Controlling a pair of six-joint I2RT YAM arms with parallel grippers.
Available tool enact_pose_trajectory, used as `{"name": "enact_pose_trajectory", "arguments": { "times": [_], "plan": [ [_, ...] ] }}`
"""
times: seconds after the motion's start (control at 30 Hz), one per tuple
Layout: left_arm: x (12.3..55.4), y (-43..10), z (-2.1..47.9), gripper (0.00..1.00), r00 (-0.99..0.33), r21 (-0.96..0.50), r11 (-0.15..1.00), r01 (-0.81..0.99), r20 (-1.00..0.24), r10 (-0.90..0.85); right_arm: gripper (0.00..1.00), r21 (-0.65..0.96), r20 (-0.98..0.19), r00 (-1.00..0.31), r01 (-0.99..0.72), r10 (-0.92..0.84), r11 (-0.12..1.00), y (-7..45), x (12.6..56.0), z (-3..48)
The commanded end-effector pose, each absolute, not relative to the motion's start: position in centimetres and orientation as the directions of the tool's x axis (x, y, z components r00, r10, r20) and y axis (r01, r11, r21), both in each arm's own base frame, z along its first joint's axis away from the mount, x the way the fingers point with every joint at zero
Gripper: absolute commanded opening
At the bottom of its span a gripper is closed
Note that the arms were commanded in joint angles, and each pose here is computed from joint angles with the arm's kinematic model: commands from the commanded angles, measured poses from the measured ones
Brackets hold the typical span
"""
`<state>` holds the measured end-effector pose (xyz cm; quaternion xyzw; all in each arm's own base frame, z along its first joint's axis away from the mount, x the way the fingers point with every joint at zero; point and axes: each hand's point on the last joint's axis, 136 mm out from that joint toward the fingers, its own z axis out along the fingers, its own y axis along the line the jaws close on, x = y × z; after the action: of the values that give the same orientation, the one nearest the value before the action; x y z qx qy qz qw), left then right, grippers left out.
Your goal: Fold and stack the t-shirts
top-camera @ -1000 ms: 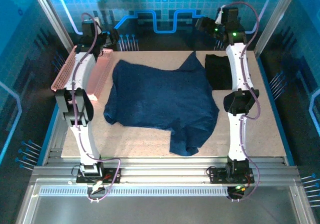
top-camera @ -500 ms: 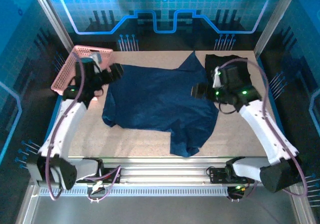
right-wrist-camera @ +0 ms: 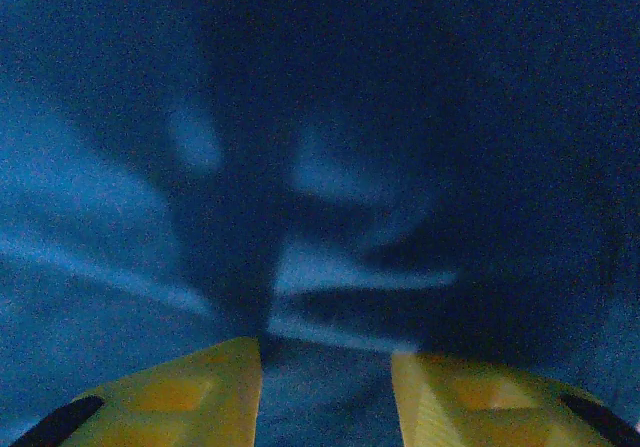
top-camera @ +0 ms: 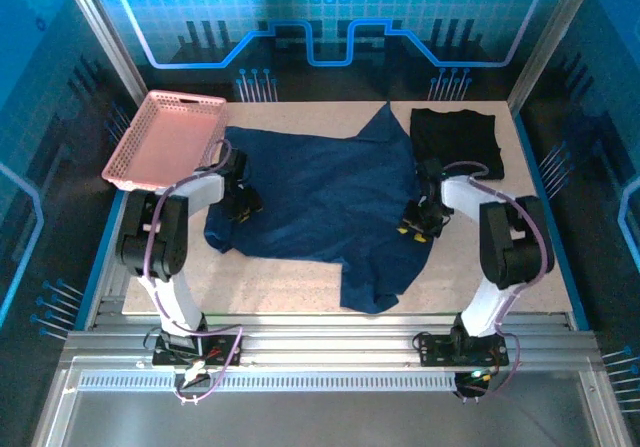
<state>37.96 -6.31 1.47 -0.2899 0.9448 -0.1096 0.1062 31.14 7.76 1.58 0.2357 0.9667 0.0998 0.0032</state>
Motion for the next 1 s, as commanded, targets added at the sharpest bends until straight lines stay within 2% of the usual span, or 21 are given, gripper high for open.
{"name": "enact_pose_trajectory", "arguments": {
  "times": [0.0,0.17,0.23,0.33,0.4,0.5,0.6,0.73,0.87,0.97],
  "plan": [
    [40.2,-4.9,0.9,0.38,-0.765,-0.231,0.78,-0.582,-0.17,-0.621,0.41,0.165,0.011,-0.862,0.501,0.507,0.849,5.6,34.4,1.4],
    [43.0,-5.6,0.3,0.41,-0.767,-0.262,0.78,-0.568,-0.175,-0.618,0.42,0.184,0.024,-0.866,0.494,0.499,0.85,5.2,40.4,0.6],
    [43.8,-5.5,0.4,0.42,-0.775,-0.244,0.792,-0.56,-0.183,-0.605,0.45,0.183,0.031,-0.867,0.495,0.498,0.85,5.1,42.7,0.4],
    [44.7,-5.8,1.2,0.47,-0.782,-0.263,0.801,-0.538,-0.198,-0.591,0.53,0.219,-0.021,-0.875,0.468,0.484,0.856,5.2,46.4,1.1],
    [45.3,-6.7,3.3,0.56,-0.786,-0.322,0.803,-0.501,-0.22,-0.578,0.64,0.296,-0.062,-0.888,0.419,0.455,0.859,6.0,48.5,2.9],
    [45.4,-7.3,8.5,0.75,-0.75,-0.428,0.777,-0.461,-0.28,-0.599,0.75,0.353,-0.155,-0.904,0.325,0.398,0.877,6.8,48.7,7.7],
    [44.3,-8.1,14.1,0.83,-0.721,-0.528,0.748,-0.403,-0.32,-0.614,0.83,0.378,-0.209,-0.905,0.275,0.371,0.884,7.1,45.0,12.5],
    [40.7,-8.0,18.8,0.89,-0.706,-0.573,0.744,-0.343,-0.365,-0.607,0.88,0.414,-0.185,-0.891,0.312,0.414,0.855,6.9,35.8,15.7],
    [36.5,-7.1,18.1,0.91,-0.729,-0.534,0.771,-0.349,-0.363,-0.581,0.86,0.472,-0.079,-0.893,0.359,0.444,0.806,8.0,27.3,14.0],
    [33.8,-5.6,15.6,0.92,-0.715,-0.524,0.734,-0.432,-0.297,-0.633,0.8,0.497,-0.007,-0.886,0.398,0.463,0.771,8.6,23.7,10.8]
  ]
}}
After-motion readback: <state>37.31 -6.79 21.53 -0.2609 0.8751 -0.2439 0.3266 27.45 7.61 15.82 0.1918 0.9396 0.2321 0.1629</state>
